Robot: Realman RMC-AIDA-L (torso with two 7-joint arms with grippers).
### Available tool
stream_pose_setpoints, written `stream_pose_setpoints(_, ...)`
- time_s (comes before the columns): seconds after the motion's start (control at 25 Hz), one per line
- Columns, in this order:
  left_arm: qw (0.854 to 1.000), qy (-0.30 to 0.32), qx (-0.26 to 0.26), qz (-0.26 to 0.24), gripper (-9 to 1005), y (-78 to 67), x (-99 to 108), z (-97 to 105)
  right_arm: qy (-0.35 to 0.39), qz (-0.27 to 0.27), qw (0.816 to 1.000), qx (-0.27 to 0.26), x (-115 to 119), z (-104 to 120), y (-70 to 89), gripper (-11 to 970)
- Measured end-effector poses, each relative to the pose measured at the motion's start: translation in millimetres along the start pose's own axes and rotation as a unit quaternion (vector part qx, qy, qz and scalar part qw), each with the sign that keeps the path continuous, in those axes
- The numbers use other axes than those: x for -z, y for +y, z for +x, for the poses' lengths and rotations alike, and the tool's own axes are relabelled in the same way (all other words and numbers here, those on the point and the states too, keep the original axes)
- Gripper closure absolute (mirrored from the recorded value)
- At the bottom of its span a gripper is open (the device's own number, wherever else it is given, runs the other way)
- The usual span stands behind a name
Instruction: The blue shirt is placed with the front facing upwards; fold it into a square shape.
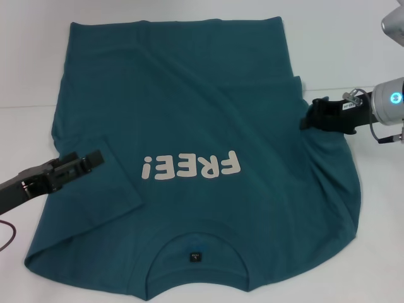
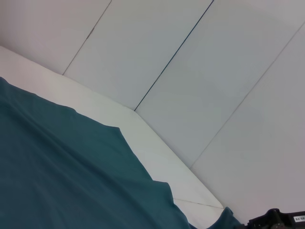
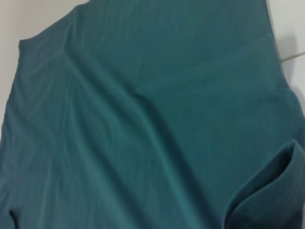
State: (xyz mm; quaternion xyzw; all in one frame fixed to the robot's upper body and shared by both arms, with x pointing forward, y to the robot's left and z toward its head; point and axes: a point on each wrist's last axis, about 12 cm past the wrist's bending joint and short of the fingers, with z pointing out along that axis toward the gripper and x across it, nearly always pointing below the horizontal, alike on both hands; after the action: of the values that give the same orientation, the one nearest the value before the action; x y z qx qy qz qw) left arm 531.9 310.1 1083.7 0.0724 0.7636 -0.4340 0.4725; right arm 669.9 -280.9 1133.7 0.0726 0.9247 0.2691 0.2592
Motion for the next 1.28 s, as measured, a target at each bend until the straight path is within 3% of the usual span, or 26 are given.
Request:
stream_pose_setpoints(0.48,1.0,-0.007,0.004,-0.009,63,2.5,5,1,0.008,0.005,0.999,0.053,-16,-2,29.7,831)
stream_pose_setpoints(0.92,1.0,-0.015,0.006,-0.013,63,3.7,8,1,0.029,0.019,0.995,0.093,-21,4,35.6,807)
stream_pose_setpoints(1.16,1.0,-0.015,0.007,-0.013,62,3.6,8,1,0.038,0.027,0.989,0.137,-24,5,41.8,577)
stream_pose_setpoints(1.28,1.0,-0.015,0.008,-0.01,62,3.1,8,1,0.033,0.034,0.989,0.14,-19,0,37.1,424)
